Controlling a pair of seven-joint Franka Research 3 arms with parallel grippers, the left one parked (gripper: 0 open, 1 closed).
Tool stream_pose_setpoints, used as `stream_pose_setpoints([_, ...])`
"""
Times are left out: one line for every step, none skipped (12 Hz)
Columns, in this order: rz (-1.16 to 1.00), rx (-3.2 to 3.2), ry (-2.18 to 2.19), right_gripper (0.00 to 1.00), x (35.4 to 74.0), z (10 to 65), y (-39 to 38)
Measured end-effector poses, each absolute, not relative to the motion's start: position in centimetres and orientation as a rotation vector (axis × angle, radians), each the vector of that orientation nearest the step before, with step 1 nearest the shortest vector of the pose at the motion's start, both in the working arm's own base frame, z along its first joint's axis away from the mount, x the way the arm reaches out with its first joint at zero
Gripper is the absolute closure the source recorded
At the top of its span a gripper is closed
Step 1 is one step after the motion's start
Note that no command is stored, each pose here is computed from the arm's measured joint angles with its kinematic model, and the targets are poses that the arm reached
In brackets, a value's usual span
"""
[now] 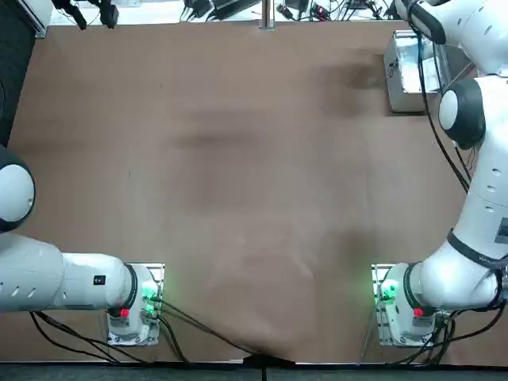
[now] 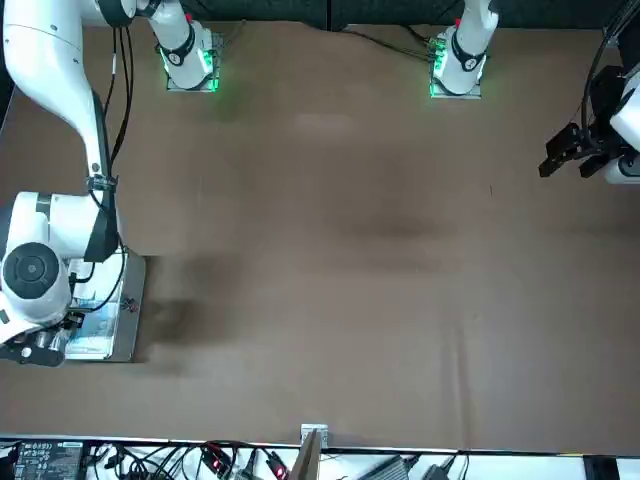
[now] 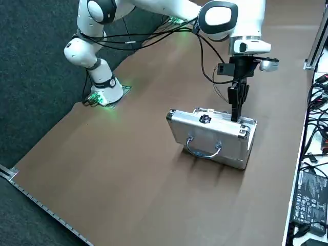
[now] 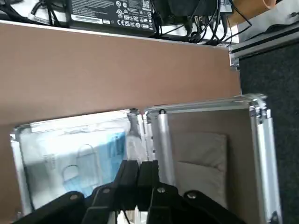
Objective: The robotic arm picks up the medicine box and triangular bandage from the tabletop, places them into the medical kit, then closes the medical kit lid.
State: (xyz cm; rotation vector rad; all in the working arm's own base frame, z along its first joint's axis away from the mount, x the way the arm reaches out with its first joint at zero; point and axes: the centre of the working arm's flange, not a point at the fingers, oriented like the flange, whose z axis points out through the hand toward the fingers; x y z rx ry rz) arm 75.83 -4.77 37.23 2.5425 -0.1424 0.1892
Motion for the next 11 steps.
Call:
stream_pose_setpoints([0.192, 2.544, -0.156, 0.98, 75.9, 36.8, -4.4])
stream_pose_setpoints([0.188, 2.543, -0.165, 0.97, 75.9, 36.2, -4.2])
stream_pose_setpoints([0.181, 2.543, -0.175, 0.96, 75.9, 35.5, -4.1])
stream_pose_setpoints([0.176, 2.543, -0.180, 0.93, 76.0, 34.8, -4.1])
stream_pose_setpoints([0.176, 2.544, -0.178, 0.90, 76.0, 34.3, -4.0])
stream_pose_setpoints([0.179, 2.546, -0.175, 0.89, 76.1, 34.1, -3.8])
stream_pose_setpoints([0.182, 2.555, -0.175, 0.81, 76.1, 34.1, -3.5])
stream_pose_setpoints([0.186, 2.570, -0.179, 0.70, 76.2, 34.3, -3.1])
stream_pose_setpoints([0.192, 2.594, -0.193, 0.59, 76.2, 34.7, -2.7])
stream_pose_setpoints([0.196, 2.618, -0.212, 0.47, 76.1, 35.3, -2.4])
stream_pose_setpoints([0.175, 2.661, -0.205, 0.23, 75.8, 36.8, -2.1])
